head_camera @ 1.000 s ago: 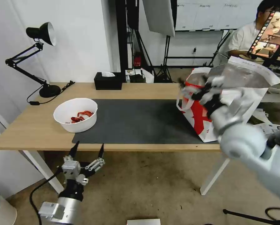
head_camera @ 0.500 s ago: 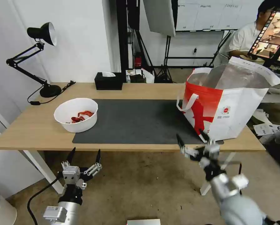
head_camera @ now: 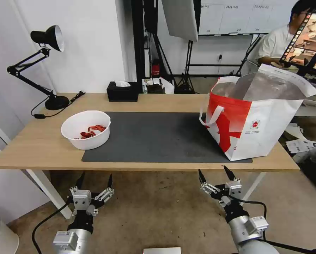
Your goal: Pick up the trash from the table and place it into the takeout bag.
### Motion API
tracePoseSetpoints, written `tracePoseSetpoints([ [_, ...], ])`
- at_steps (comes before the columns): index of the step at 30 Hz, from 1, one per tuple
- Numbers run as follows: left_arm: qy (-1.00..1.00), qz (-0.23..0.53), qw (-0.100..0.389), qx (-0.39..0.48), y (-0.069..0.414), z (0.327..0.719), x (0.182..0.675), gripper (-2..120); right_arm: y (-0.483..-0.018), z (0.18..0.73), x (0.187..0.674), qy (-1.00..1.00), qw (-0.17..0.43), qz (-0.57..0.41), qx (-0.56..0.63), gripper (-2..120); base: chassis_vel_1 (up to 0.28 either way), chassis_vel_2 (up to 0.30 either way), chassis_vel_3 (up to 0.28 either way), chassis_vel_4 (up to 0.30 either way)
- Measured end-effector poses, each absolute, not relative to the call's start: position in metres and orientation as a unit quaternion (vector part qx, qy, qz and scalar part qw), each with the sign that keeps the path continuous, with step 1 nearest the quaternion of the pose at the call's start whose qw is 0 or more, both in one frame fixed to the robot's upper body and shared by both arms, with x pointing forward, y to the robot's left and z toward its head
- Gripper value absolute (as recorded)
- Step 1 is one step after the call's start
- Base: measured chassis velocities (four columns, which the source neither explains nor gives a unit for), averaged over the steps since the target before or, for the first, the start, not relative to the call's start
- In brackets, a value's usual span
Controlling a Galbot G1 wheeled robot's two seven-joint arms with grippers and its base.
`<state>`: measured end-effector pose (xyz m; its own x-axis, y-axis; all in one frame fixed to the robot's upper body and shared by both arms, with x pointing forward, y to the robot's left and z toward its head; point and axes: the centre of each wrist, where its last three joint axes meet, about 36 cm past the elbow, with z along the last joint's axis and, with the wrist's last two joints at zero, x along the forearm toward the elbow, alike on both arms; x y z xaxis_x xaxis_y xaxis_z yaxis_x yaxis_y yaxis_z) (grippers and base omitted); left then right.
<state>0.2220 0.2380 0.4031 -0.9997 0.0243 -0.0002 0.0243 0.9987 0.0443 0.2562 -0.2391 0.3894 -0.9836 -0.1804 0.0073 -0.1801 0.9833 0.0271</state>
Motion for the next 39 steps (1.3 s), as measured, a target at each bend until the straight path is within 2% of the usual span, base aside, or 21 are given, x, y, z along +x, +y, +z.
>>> tracePoseSetpoints([
  [22, 0.999, 0.023, 0.005, 0.025, 0.238, 0.399, 0.223, 100, -0.245, 0.386, 0.262, -0.994, 0.007, -0.002, 0.111, 100, 0.000, 0.000, 0.000, 0.000],
  [27, 0.999, 0.023, 0.006, 0.023, 0.239, 0.399, 0.223, 100, -0.248, 0.384, 0.267, -0.992, -0.020, 0.011, 0.127, 100, 0.000, 0.000, 0.000, 0.000],
  [39, 1.000, 0.022, 0.004, 0.020, 0.239, 0.396, 0.223, 100, -0.248, 0.384, 0.268, -0.991, -0.023, 0.014, 0.128, 100, 0.000, 0.000, 0.000, 0.000],
])
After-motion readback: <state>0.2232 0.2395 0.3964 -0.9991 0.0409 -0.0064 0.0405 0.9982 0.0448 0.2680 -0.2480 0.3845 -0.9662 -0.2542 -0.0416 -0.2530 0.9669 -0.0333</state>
